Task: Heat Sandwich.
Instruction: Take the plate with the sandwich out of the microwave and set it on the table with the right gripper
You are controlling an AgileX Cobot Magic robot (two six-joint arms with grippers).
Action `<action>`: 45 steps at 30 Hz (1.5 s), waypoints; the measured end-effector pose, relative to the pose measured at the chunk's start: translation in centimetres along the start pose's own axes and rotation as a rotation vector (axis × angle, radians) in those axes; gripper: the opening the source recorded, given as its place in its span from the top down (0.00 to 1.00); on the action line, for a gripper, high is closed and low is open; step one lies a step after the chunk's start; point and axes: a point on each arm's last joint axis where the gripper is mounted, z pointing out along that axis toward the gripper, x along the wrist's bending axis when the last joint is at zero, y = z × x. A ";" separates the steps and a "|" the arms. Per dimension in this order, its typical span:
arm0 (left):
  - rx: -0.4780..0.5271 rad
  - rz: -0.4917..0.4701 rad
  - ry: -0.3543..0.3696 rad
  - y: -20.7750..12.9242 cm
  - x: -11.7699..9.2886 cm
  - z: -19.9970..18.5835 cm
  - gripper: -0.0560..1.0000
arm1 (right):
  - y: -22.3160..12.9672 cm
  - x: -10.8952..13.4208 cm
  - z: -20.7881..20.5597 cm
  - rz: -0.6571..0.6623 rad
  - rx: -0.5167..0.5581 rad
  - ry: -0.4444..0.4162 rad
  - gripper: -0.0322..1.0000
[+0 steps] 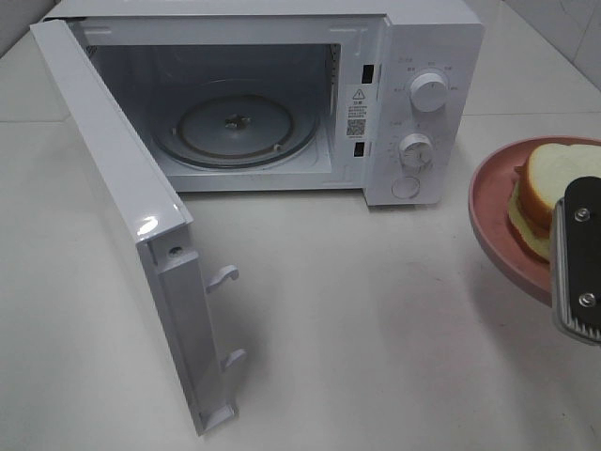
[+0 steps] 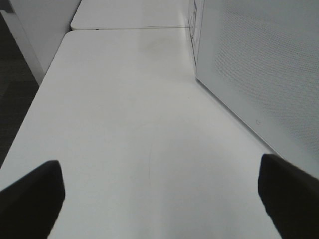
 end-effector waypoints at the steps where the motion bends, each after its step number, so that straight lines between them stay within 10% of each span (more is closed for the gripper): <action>1: 0.000 0.000 0.000 0.0 0.0 0.0 0.01 | -0.2 0.0 0.0 0.036 0.017 -0.003 0.94; 45: 0.000 0.000 0.000 0.0 0.0 0.0 0.01 | -0.8 -4.9 6.2 0.595 0.210 -0.030 0.94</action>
